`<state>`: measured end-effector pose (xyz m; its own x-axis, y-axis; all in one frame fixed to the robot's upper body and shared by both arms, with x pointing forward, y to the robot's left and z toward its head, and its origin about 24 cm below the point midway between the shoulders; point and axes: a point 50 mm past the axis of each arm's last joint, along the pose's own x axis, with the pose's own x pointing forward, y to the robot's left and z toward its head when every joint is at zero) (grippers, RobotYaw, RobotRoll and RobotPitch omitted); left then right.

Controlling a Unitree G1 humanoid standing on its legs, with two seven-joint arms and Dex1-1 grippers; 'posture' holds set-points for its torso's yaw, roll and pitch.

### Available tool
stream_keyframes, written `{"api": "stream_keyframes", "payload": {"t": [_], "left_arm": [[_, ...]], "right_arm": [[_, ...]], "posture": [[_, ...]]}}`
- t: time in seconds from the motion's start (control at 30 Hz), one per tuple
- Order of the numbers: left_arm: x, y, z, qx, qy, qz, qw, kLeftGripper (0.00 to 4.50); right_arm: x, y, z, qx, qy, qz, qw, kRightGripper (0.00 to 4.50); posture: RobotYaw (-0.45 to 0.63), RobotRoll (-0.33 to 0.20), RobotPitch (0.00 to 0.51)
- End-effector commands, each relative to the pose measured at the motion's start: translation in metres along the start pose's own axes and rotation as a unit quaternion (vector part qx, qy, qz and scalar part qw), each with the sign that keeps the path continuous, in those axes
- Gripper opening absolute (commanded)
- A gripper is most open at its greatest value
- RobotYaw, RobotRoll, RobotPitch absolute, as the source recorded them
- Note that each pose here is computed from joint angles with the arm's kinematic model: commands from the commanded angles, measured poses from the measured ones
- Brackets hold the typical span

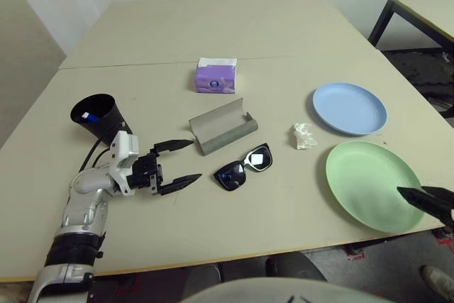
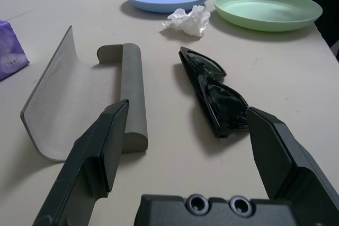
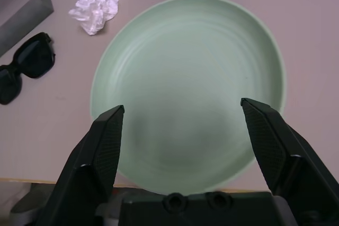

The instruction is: Organize and tidy the items on the table.

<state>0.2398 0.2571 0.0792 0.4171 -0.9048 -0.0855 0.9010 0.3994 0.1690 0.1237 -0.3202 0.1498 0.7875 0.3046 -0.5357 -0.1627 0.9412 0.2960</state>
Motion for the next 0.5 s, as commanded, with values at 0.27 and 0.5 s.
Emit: {"api": "stream_keyframes", "payload": {"t": [0.27,0.5], "left_arm": [[0.002,0.004,0.004,0.010,0.002,0.002,1.000,4.46],[-0.002,-0.004,0.009,0.008,0.001,-0.020,1.000,4.46]], "right_arm": [[0.012,-0.021,-0.041,0.034,0.043,-0.036,0.998,4.50],[0.029,-0.017,-0.046,0.041,0.060,-0.012,0.997,4.50]], "posture": [[-0.19,0.000,0.031],[-0.17,0.000,0.028]]}}
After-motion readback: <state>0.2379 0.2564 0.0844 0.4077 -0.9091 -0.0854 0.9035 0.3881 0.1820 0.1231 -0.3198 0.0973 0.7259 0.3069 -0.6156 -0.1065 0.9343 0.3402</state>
